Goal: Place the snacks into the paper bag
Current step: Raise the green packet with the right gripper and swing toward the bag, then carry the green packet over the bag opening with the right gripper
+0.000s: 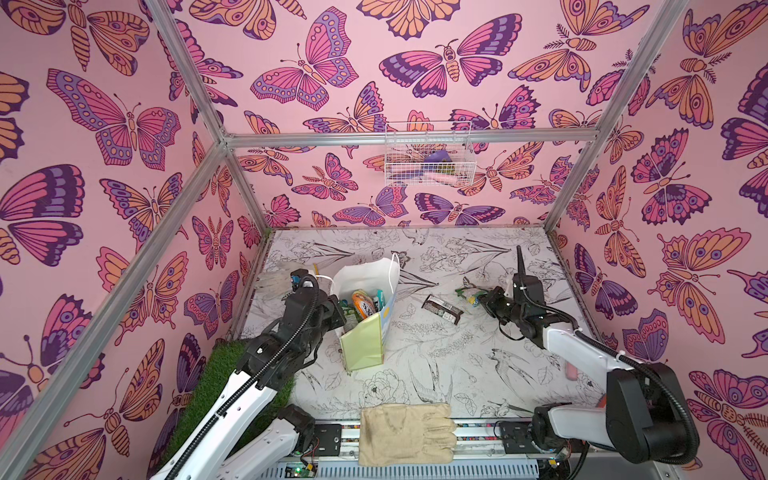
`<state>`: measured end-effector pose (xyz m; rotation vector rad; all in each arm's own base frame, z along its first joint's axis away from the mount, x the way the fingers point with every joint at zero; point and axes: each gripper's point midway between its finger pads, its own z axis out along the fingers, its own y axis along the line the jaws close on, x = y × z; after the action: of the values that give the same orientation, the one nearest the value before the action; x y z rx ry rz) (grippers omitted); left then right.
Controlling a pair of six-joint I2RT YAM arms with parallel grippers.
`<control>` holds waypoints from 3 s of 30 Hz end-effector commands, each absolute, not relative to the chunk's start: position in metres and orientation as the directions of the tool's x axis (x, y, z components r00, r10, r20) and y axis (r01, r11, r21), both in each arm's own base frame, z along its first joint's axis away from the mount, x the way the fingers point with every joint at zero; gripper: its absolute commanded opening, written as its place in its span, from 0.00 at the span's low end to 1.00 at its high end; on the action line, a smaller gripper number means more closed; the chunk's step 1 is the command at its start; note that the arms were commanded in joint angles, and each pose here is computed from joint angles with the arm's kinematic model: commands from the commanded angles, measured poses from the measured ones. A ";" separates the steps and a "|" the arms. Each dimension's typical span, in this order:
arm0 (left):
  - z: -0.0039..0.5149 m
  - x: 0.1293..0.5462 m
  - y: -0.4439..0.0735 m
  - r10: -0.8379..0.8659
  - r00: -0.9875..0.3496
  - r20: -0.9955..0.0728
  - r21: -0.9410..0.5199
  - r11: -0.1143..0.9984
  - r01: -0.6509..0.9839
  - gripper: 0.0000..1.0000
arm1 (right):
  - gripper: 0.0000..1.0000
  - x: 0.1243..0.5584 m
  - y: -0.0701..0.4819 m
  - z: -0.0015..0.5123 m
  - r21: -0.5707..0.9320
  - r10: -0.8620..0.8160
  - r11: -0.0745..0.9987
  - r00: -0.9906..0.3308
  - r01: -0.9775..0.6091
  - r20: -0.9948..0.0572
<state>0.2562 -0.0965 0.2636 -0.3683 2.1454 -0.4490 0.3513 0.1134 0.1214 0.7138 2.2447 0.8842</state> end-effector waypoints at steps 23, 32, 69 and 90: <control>0.282 0.266 -0.104 -0.416 -0.552 -0.722 -0.458 0.886 -0.068 0.00 | 0.00 0.313 0.171 0.307 0.541 0.322 0.807 -0.592 -0.237 -0.739; 0.286 0.265 -0.104 -0.419 -0.544 -0.727 -0.463 0.884 -0.062 0.00 | 0.00 0.289 0.192 0.350 0.427 0.137 0.817 -0.589 -0.388 -0.796; 0.291 0.263 -0.104 -0.422 -0.538 -0.730 -0.472 0.880 -0.049 0.00 | 0.00 0.243 0.223 0.365 0.303 -0.178 0.836 -0.748 -0.457 -0.639; 0.297 0.264 -0.105 -0.419 -0.533 -0.735 -0.472 0.881 -0.042 0.00 | 0.00 0.226 0.237 0.354 0.056 -0.416 0.846 -0.722 -0.530 -0.552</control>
<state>0.2610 -0.1037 0.2698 -0.3471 2.1677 -0.4592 0.2305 0.2465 0.3517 -0.6292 2.4949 0.3806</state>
